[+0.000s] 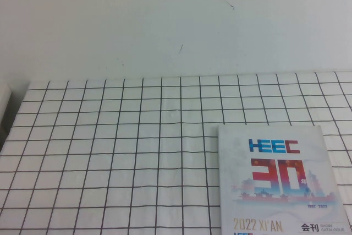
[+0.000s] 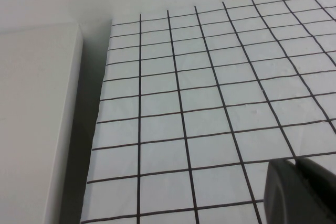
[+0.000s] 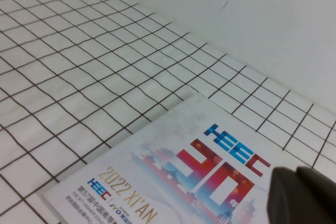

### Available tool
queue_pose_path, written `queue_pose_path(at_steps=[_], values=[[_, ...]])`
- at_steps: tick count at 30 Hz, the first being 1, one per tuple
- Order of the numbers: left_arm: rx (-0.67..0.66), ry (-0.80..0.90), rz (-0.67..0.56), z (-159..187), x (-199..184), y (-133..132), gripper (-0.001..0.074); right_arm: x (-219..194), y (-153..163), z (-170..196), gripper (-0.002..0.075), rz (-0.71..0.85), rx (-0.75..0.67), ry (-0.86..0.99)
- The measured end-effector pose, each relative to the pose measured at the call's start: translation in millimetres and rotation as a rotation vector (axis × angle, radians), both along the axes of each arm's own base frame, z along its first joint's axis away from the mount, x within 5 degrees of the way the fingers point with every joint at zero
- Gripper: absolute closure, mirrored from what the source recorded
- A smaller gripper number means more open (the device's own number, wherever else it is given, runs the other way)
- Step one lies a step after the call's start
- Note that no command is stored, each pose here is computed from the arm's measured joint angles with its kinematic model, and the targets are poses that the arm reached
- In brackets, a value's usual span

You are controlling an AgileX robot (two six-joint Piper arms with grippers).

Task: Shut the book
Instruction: 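Close the open booklet and leave it lying on the table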

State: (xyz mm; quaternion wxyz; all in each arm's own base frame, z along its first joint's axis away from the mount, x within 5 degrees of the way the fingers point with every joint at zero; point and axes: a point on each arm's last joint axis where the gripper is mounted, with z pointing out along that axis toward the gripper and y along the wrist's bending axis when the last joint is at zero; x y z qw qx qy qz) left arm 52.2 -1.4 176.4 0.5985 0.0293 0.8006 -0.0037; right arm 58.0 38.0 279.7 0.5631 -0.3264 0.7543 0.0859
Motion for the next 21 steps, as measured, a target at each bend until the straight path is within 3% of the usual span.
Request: queue_pose_path(at_steps=[6, 12, 17, 21], values=[[0.000, 0.000, 0.000, 0.0, 0.0, 0.0, 0.0738, -5.3, -7.5, 3.2, 0.0729, -0.064, 0.007, -0.054], [0.000, 0.000, 0.000, 0.0, 0.0, 0.0, 0.0738, -12.5, -22.6, -4.1, 0.0729, -0.270, 0.007, -0.180], [0.014, -0.001, -0.004, 0.0, 0.0, 0.0, 0.0738, -10.6, -28.1, -44.7, 0.0729, -0.392, 0.051, -0.245], [0.019, -0.001, -0.005, 0.0, 0.0, 0.0, 0.0738, -4.9, -29.1, -83.8, 0.0729, -0.453, 0.121, -0.179]])
